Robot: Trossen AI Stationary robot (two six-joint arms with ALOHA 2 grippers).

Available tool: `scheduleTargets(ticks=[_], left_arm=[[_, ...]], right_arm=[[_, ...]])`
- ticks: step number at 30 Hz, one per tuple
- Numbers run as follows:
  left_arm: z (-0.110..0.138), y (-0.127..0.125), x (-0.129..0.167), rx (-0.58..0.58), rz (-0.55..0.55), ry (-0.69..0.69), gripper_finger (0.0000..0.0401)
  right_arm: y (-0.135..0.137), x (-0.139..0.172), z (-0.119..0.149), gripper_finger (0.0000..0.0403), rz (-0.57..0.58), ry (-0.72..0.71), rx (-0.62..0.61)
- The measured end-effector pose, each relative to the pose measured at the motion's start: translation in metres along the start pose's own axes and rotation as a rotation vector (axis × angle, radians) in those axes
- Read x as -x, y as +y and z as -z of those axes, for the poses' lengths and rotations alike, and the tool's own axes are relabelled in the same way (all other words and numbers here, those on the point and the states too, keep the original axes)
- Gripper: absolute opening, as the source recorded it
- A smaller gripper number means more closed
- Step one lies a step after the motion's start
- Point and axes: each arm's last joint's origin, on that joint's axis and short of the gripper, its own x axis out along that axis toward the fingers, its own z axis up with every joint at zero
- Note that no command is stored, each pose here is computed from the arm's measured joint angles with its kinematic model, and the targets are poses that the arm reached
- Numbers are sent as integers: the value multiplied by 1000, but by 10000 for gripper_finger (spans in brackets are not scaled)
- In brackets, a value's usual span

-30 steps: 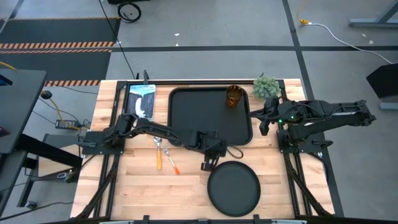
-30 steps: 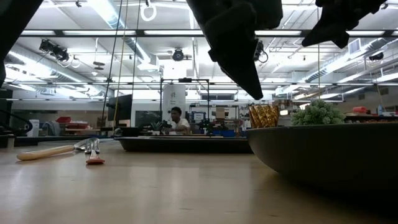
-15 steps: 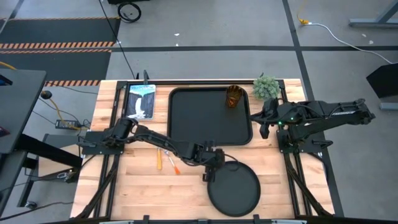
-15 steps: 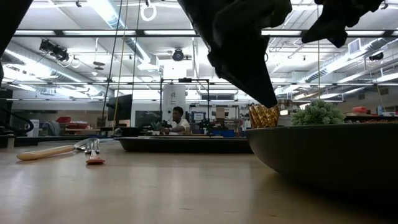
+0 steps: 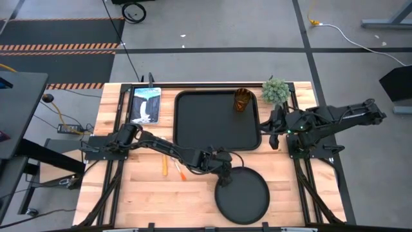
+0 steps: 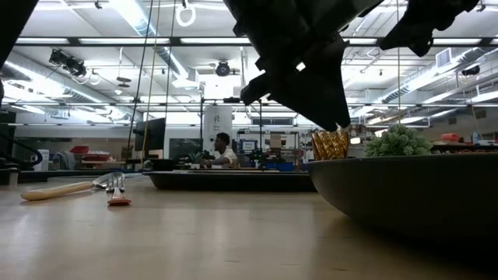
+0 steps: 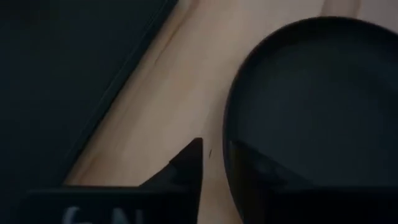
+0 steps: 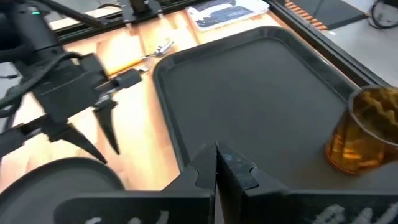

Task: Pick and place plate/cup/fork/spoon on tray
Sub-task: Put the black plate on the black tray

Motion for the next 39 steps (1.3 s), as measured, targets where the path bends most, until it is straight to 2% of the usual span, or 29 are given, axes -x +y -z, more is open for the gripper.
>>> scheduleTargets(ticks=[6,10,24,33,39], left_arm=[[7,1,-10,66,32,84,154],[9,4,-21,79,70,130,164],[15,6,-30,48,89,182,123],[20,6,-37,46,104,211,116],[20,6,-37,45,100,211,83]], right_arm=[[9,0,0,8,-55,-10,28],[13,0,0,8,-67,-16,45],[18,-2,0,8,-69,-26,57],[18,-2,0,8,-71,-29,55],[18,-2,-1,8,-73,-33,55]])
